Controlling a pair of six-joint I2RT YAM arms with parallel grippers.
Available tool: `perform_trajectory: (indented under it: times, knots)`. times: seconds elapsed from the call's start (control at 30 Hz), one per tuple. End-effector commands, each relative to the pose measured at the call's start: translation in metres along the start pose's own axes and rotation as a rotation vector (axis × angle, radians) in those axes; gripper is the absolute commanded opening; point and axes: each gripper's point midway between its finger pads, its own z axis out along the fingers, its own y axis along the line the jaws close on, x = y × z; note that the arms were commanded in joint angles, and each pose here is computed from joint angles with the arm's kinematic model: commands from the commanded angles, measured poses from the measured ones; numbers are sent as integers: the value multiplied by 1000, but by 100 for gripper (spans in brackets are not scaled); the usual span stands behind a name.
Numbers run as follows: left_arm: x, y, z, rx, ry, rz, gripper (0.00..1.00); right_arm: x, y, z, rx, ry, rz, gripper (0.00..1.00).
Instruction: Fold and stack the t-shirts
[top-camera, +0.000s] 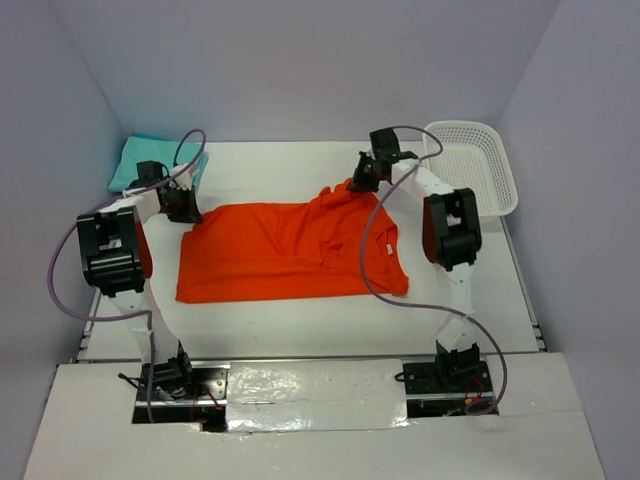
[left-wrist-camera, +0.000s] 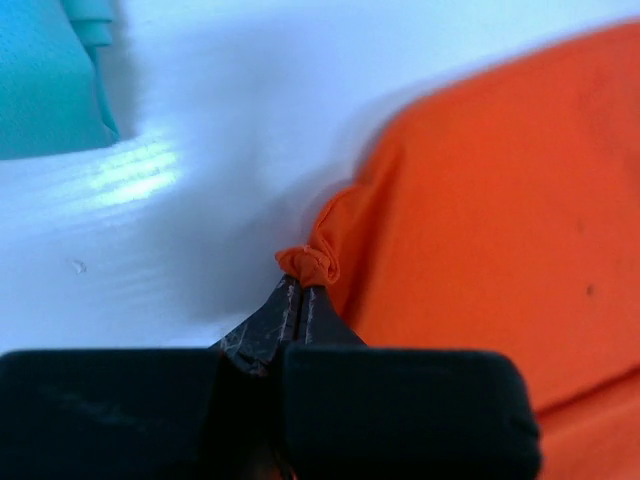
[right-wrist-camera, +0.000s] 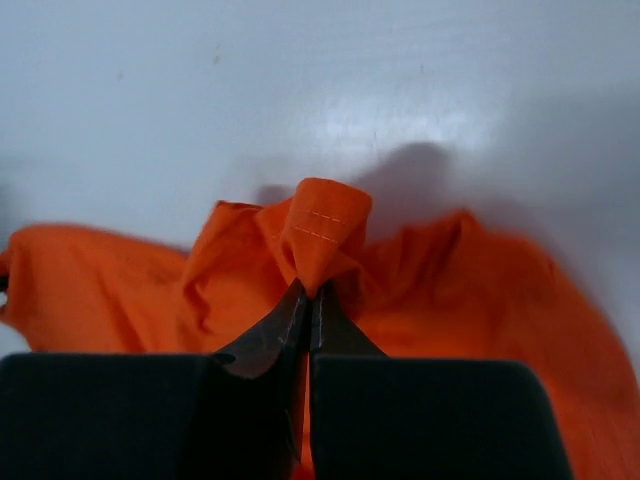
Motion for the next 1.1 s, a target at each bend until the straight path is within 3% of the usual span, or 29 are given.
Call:
perform_trajectory:
  times: [0.0,0.03,0.13,0.3,0.4,0.53,0.7,0.77,0.9,1.07]
  knots:
    - [-37,-13,-39,10,-116,200,0,-43,44,-91,-116,-228,-122,0]
    - [-41,-16,-43,21,-120,218,0,-49,56,-122,-155,-283,-138,0]
    - [-53,-19,-56,21,-145,260,0,-29,50,-139,-173,-289,-150,0]
    - [-61,-34,-86,39,-150,355,0,16,23,-143,-130,-209,-154,0]
    - [-38,-41,-102,40,-105,462,0,46,3,-152,-96,-188,-147,0]
    - [41,-52,-102,125,45,632,0,87,-7,-156,-110,-151,-121,0]
    - [69,-48,-121,134,63,831,0,130,-15,-144,-64,-75,-130,0]
    - [90,-44,-120,148,128,858,0,144,-25,-145,-37,-73,-109,0]
    - [98,-32,-110,123,159,892,0,158,-37,-145,-26,-79,-79,0]
    - [76,-28,-106,89,113,890,0,169,-40,-134,-2,-17,-86,0]
